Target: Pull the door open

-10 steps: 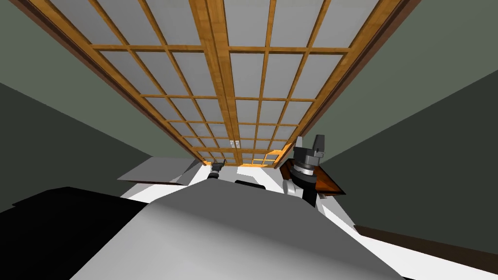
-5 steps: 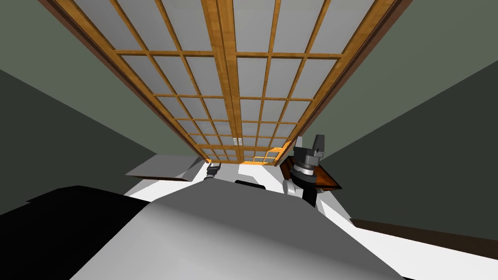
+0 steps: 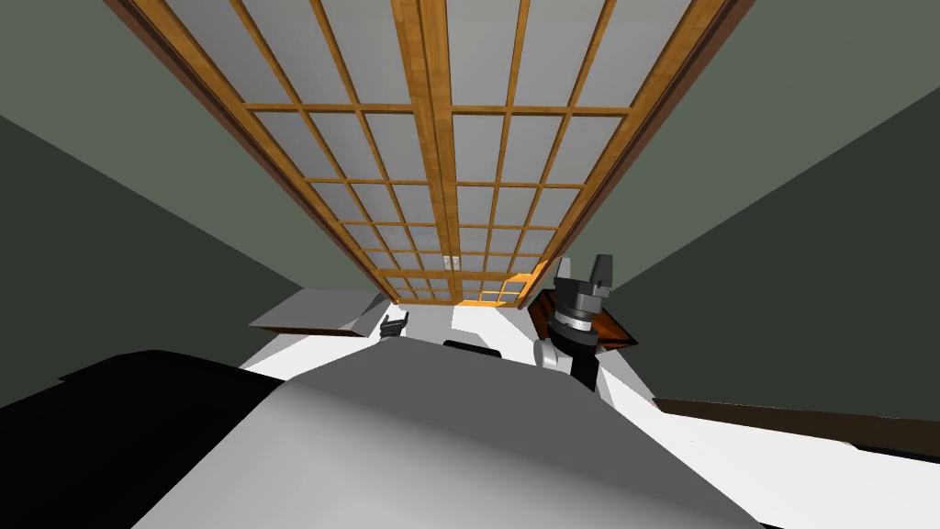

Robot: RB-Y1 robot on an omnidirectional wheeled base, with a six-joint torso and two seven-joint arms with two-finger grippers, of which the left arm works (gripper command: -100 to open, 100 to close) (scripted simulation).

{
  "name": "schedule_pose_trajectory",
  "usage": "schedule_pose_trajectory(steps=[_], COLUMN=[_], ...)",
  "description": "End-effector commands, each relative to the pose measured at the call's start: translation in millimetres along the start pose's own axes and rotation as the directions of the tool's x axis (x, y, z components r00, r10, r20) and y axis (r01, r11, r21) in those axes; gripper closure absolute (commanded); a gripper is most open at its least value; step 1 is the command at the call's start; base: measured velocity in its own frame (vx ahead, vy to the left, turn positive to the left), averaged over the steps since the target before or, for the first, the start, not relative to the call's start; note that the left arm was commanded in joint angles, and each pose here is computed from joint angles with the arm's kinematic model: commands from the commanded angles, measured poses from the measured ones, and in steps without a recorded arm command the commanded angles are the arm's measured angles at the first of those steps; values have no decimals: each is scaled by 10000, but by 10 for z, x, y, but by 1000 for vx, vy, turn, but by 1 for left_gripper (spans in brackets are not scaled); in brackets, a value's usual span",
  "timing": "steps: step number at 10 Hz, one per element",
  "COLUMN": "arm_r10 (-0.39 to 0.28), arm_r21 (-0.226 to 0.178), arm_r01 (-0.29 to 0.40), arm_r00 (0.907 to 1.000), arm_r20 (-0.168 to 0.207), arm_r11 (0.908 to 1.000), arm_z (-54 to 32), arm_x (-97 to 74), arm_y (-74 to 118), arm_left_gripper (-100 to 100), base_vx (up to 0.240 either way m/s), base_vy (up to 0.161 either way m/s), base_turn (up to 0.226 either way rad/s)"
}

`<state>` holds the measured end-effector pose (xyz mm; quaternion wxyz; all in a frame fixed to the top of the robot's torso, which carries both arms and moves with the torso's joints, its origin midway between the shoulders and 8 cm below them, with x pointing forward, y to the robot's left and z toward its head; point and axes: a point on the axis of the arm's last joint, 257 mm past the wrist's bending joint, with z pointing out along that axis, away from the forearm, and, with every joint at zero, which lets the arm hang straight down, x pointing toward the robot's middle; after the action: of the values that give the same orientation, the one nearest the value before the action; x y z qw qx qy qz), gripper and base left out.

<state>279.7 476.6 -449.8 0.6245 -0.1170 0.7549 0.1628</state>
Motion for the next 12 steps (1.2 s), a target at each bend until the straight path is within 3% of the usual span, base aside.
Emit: schedule_pose_trajectory(steps=[1,5,6,8,9,12], arm_r10=[38,126,126,80,-2,-209], arm_r21=[-176,-1241,-1241,-1687,-1901,-1940], arm_r01=[-40,-201,-201,-203,-132,131], arm_r00=[9999,9980,9980,9973,9975,9991], arm_r20=[-102,-612,-612,-734,-702,-380], arm_r11=[9998,9921,9921,9855,9817,9809], arm_z=[-41,-236,-236,-280,-253,-69], arm_x=[57,242,242,289,284,181], arm_y=[90,558,558,706,735,599], arm_left_gripper=[-100,-100,-100,-100,-100,-100], base_vx=[-95,-102,-50,-22,24,174], base_vy=[38,41,33,30,40,48], base_turn=[-14,-67,-25,-111,-231,-193])
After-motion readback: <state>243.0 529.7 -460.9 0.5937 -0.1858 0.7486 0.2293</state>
